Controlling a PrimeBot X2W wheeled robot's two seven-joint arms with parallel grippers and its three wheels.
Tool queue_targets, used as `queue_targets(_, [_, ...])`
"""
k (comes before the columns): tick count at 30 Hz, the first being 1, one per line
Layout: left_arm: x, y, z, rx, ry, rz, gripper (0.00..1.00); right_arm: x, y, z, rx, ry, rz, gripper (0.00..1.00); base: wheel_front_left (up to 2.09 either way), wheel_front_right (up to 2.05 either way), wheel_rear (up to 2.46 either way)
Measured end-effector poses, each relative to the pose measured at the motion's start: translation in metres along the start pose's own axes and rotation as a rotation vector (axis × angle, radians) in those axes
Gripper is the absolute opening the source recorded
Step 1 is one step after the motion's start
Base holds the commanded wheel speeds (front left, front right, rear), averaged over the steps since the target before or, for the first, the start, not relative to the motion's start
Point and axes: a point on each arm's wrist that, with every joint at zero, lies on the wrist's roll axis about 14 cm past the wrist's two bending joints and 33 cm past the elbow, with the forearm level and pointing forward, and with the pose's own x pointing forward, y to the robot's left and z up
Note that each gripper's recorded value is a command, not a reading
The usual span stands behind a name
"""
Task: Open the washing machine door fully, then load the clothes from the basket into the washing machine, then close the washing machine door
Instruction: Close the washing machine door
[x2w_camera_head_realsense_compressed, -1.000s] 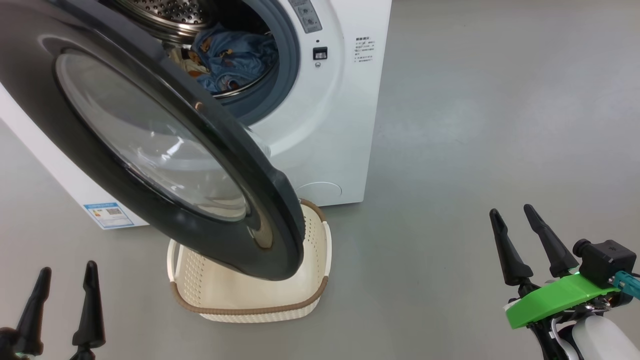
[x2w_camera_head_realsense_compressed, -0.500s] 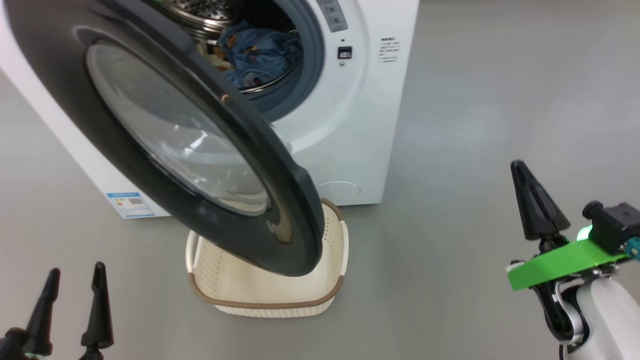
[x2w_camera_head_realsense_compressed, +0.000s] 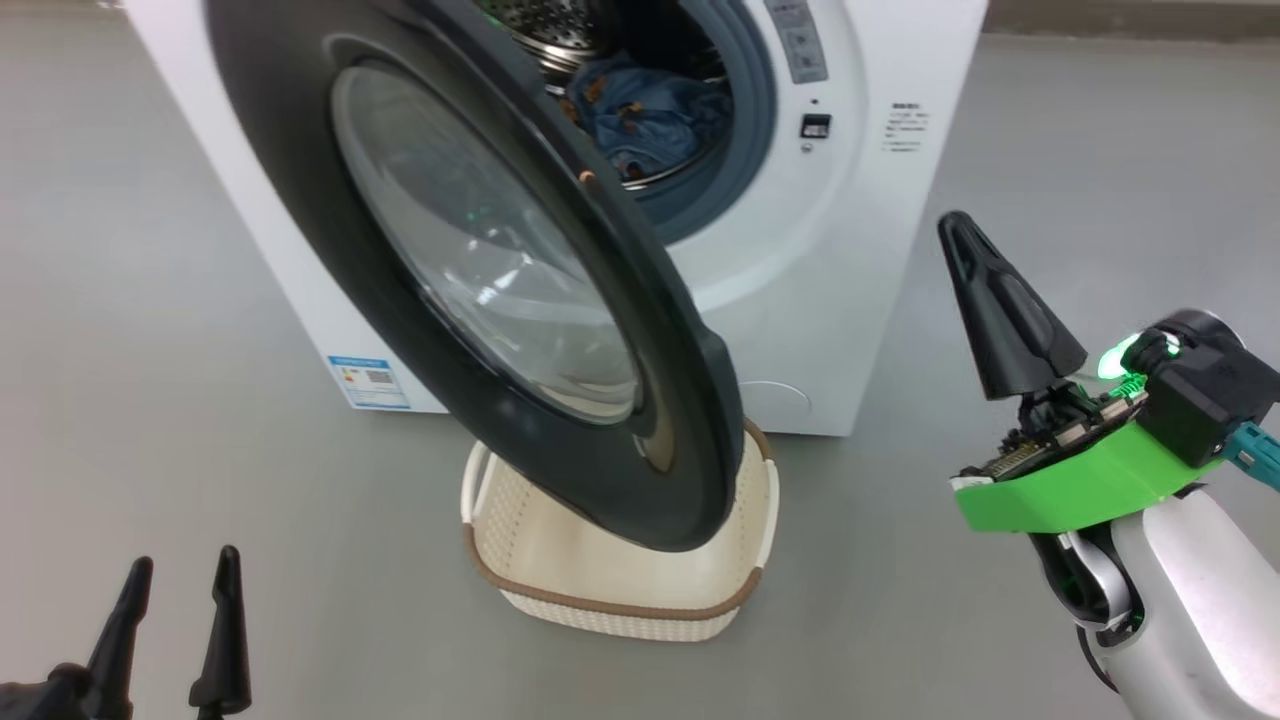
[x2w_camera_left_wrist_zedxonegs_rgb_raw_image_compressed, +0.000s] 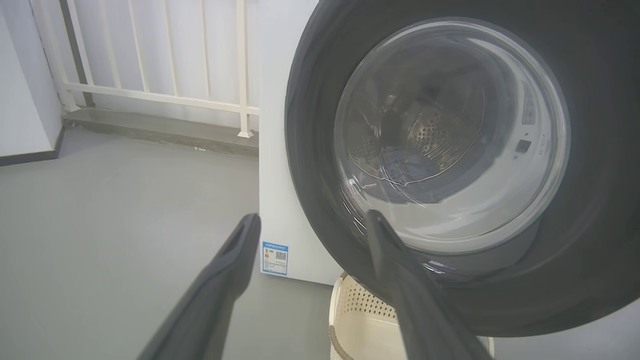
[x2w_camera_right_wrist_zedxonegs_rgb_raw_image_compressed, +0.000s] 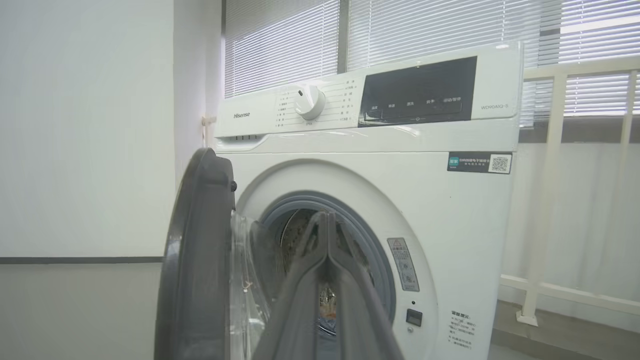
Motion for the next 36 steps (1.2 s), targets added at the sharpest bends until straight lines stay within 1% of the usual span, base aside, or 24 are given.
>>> queue_targets(4, [-0.011,0.009,0.004,0.000,-0.012,0.028,1.00,0.014,0.034,0.022,-0.005,-0.075,0.101,0.00,0.00,0.00,0.00])
queue_targets(5, [-0.016,0.012,0.006,-0.001,-0.018,0.039,1.00,0.019,0.052,0.032,0.005,-0.110,0.152,0.00,0.00,0.00,0.00])
queue_targets(7, [-0.021,0.015,0.008,-0.001,-0.026,0.050,1.00,0.021,0.073,0.035,0.024,-0.123,0.206,0.00,0.00,0.00,0.00])
queue_targets(13, [-0.034,0.025,0.013,-0.004,-0.043,0.082,1.00,0.024,0.125,0.031,0.058,-0.114,0.356,0.00,0.00,0.00,0.00])
queue_targets(19, [-0.046,0.035,0.016,-0.011,-0.057,0.118,1.00,0.018,0.166,0.012,0.089,-0.055,0.476,0.00,0.00,0.00,0.00])
queue_targets(21, [-0.049,0.038,0.017,-0.012,-0.059,0.129,1.00,0.016,0.174,0.003,0.099,-0.025,0.500,0.00,0.00,0.00,0.00])
queue_targets(26, [-0.054,0.043,0.016,-0.016,-0.058,0.152,1.00,0.013,0.182,-0.022,0.130,0.059,0.518,0.00,0.00,0.00,0.00])
queue_targets(30, [-0.055,0.045,0.014,-0.017,-0.053,0.163,1.00,0.011,0.178,-0.045,0.152,0.130,0.501,0.00,0.00,0.00,0.00])
queue_targets(32, [-0.055,0.046,0.014,-0.018,-0.051,0.166,1.00,0.006,0.178,-0.059,0.149,0.175,0.505,0.00,0.00,0.00,0.00])
queue_targets(36, [-0.055,0.046,0.012,-0.018,-0.045,0.170,1.00,-0.003,0.171,-0.087,0.170,0.270,0.478,0.00,0.00,0.00,0.00])
